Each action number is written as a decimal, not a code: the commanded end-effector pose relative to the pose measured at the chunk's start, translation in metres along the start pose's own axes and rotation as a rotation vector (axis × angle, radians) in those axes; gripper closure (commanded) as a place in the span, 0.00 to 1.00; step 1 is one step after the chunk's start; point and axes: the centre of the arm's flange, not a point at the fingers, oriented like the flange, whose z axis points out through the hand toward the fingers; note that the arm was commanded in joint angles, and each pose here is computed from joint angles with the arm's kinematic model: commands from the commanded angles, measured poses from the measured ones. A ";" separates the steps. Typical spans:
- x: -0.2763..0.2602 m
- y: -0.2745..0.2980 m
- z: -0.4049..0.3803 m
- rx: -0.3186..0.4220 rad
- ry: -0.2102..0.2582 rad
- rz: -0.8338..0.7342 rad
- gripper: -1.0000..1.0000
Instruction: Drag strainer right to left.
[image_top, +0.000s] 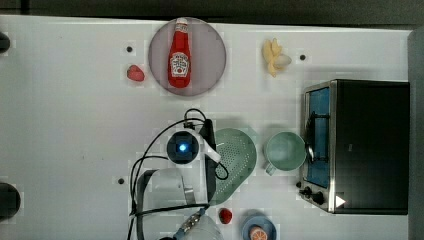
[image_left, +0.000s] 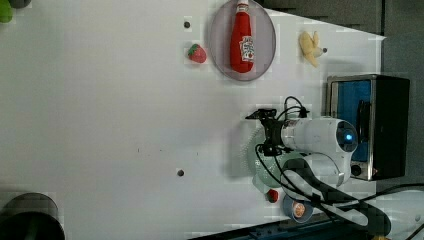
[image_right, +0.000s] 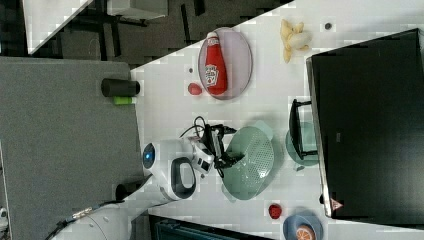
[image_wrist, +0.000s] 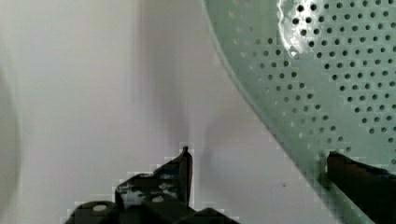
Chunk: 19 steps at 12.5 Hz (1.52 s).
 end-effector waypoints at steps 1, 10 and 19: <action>-0.032 -0.010 -0.017 0.022 -0.014 0.065 0.00; -0.116 -0.033 -0.020 -0.029 -0.003 0.139 0.00; -0.210 -0.058 -0.015 -0.032 -0.034 0.151 0.00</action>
